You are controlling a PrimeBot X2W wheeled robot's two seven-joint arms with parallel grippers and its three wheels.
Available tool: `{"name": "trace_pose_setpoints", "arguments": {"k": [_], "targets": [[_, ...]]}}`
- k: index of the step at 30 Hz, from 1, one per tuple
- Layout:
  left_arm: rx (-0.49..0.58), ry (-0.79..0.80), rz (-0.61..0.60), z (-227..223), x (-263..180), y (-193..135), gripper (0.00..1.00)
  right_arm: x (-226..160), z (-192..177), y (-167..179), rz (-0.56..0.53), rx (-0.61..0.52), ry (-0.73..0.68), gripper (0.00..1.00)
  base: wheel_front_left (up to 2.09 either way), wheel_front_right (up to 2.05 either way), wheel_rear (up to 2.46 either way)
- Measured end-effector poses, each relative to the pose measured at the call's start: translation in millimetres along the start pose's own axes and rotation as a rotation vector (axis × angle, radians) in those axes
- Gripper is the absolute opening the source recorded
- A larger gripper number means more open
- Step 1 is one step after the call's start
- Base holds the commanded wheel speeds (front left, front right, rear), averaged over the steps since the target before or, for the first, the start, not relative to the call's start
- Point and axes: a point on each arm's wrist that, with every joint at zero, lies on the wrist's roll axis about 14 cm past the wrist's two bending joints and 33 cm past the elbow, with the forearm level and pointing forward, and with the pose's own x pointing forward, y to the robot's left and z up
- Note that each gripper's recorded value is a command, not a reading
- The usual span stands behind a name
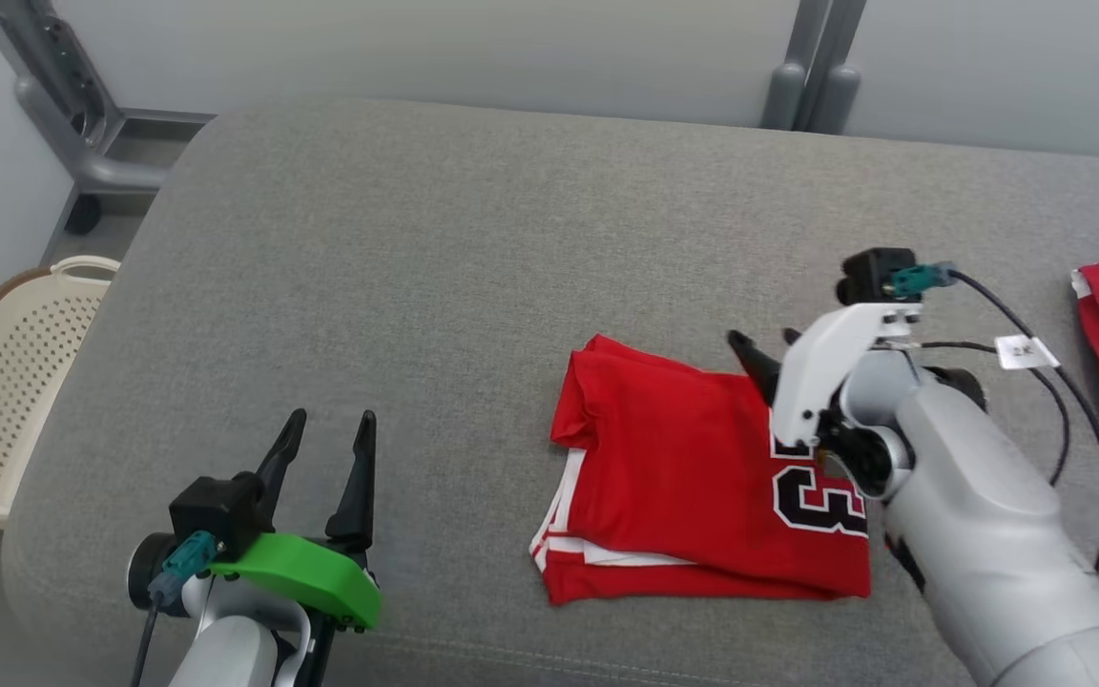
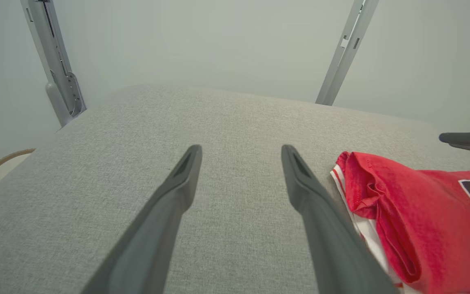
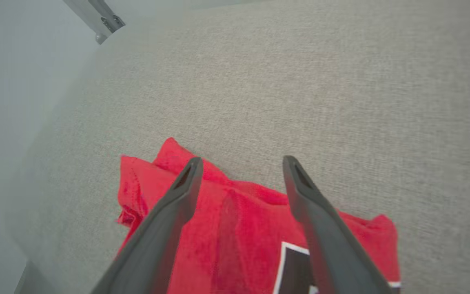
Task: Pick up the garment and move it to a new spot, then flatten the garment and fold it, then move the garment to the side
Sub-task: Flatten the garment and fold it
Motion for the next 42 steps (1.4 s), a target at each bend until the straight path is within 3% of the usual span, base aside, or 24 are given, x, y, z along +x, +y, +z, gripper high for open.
{"name": "trace_pose_setpoints", "arguments": {"k": [5, 11, 17, 24, 25, 26, 28, 42], "targets": [[-0.008, 0.006, -0.038, -3, 3, -14, 1.0, -36, -9, -66, -0.176, 0.015, 0.006, 1.0, 0.0, 0.0, 0.0], [-0.015, 0.012, -0.085, -5, 7, -31, 1.0, -78, -15, -92, -0.281, 0.059, -0.014, 1.0, 0.0, 0.0, 0.0], [-0.017, 0.021, -0.105, -8, 8, -37, 1.0, -103, -13, -86, -0.298, 0.047, -0.055, 1.0, 0.0, 0.0, 0.0], [-0.02, 0.031, -0.089, -11, 5, -31, 1.0, -86, -28, -34, -0.134, 0.028, -0.068, 1.0, 0.0, 0.0, 0.0], [-0.021, 0.031, -0.085, -11, 4, -30, 1.0, -82, -29, -28, -0.116, 0.018, -0.071, 0.84, 0.0, 0.0, 0.0], [-0.02, 0.032, -0.081, -11, 4, -29, 1.0, -78, -30, -22, -0.096, 0.013, -0.074, 0.44, 0.0, 0.0, 0.0], [-0.02, 0.032, -0.075, -11, 4, -26, 1.0, -70, -33, -10, -0.062, -0.002, -0.074, 0.0, 0.0, 0.0, 0.0], [-0.025, 0.042, -0.003, -13, -2, -3, 1.0, -11, -51, 45, 0.115, -0.077, -0.025, 0.0, 0.0, 0.0, 0.0]]}}
